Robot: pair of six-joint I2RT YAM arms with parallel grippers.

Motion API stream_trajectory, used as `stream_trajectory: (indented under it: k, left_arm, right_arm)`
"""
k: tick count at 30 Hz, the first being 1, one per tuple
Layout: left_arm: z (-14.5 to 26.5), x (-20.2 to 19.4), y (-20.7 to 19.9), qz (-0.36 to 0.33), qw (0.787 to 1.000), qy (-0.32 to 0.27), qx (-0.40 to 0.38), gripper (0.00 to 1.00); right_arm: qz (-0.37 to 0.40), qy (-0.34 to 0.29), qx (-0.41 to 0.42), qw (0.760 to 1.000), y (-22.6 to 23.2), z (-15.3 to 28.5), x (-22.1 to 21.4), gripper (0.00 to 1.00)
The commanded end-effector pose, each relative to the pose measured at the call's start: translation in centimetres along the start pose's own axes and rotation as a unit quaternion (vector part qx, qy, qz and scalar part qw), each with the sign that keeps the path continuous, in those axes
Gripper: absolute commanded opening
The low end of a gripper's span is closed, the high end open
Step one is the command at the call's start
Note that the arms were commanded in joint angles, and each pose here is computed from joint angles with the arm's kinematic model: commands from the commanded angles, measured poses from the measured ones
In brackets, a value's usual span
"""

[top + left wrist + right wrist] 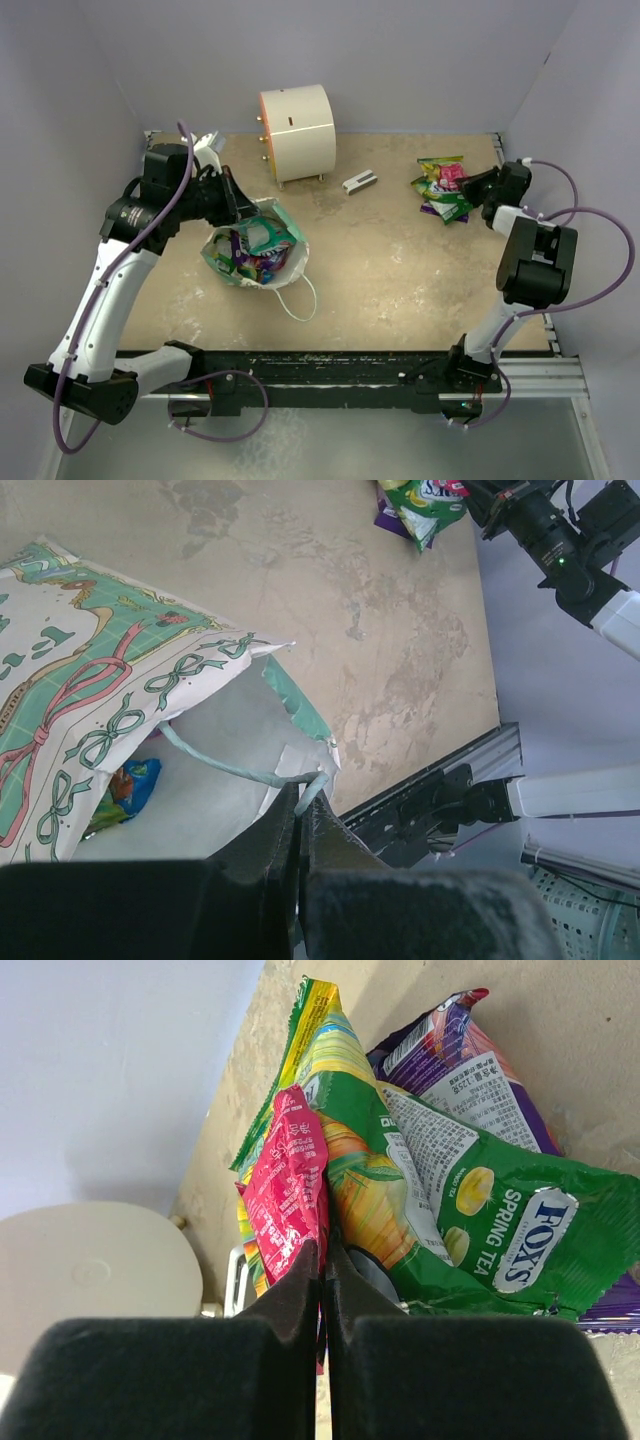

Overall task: Take the snacks out of the paper bag
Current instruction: Place the snack at the center of the board.

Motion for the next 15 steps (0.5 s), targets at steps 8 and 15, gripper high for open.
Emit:
stream_trajectory:
  k: [8, 15]
  left_arm:
    - [1.2, 0.4, -1.4, -0.030, 0.998, -0.016, -0.044, 0.00]
    - [1.9, 0.1, -1.6, -0.028, 0.998, -0.024, -0.050, 0.00]
  right_arm:
    - [0.033, 0.068, 0.000, 0.997, -2.2, 1.4, -3.1, 0.10]
    - [0.045, 0.073, 0.004, 0.996, -1.4, 1.5, -2.1, 0.26]
Point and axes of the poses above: each gripper's point midway between its finger pads, its own z axis back along the fingers, its own y axis along the line the jaws close on, x = y × z, the point moved 9 cm from there along z, back along the fingers, and after that the axes turned 14 degrees about z, right-handed, at the moved point
